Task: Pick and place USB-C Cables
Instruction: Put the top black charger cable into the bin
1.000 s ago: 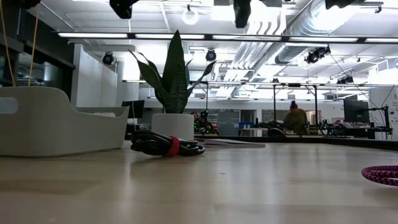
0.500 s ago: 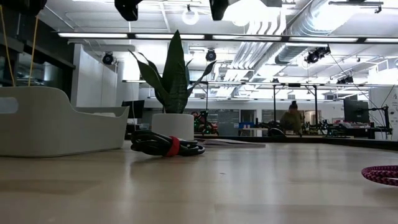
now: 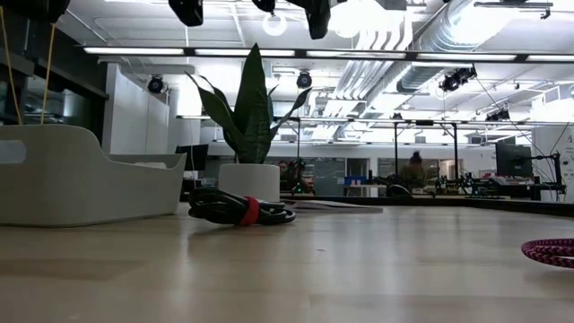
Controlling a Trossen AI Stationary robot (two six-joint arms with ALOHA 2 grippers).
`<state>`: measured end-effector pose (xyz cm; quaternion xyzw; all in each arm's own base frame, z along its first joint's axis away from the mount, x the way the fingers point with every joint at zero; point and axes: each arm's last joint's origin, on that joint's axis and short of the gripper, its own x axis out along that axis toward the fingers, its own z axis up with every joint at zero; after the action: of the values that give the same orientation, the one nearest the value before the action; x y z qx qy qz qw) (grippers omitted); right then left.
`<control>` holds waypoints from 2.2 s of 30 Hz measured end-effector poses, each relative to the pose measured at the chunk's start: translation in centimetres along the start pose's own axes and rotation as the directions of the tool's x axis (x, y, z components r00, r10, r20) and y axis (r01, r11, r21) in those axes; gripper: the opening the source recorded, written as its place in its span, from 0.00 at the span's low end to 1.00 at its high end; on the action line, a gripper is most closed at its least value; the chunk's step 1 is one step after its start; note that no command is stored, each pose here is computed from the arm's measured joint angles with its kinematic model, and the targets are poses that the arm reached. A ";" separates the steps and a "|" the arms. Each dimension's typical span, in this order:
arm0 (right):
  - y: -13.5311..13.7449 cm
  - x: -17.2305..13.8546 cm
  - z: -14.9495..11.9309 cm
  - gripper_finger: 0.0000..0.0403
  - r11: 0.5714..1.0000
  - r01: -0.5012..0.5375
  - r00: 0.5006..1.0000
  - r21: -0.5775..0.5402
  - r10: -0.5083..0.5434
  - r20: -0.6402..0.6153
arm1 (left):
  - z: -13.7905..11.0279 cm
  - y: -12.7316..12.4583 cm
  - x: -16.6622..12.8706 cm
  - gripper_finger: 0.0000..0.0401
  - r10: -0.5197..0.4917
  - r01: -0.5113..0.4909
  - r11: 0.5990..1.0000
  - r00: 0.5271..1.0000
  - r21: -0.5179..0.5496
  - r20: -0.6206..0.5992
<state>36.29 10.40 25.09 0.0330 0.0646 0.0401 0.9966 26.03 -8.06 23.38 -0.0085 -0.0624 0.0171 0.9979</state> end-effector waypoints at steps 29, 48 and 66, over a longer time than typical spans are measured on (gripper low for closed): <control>0.0 0.0 -0.3 0.21 1.000 0.002 0.999 0.024 -0.002 -0.032 | -0.4 0.2 0.0 0.04 0.069 -0.068 0.998 0.997 0.017 -0.038; 2.6 -5.7 1.6 0.64 0.921 0.311 0.923 -0.236 -0.351 -0.154 | 1.6 2.4 -4.4 0.04 0.253 -0.215 0.964 0.919 0.156 -0.302; 3.0 -12.6 -2.0 0.64 0.618 0.733 0.594 -0.285 -0.785 -0.174 | 0.5 5.7 -10.3 0.03 0.322 -0.315 0.947 0.921 0.065 -0.220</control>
<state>23.38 12.45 24.92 -0.0956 0.2095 -0.3795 0.8961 15.58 -2.73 22.47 -0.0064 0.0546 0.1788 0.9823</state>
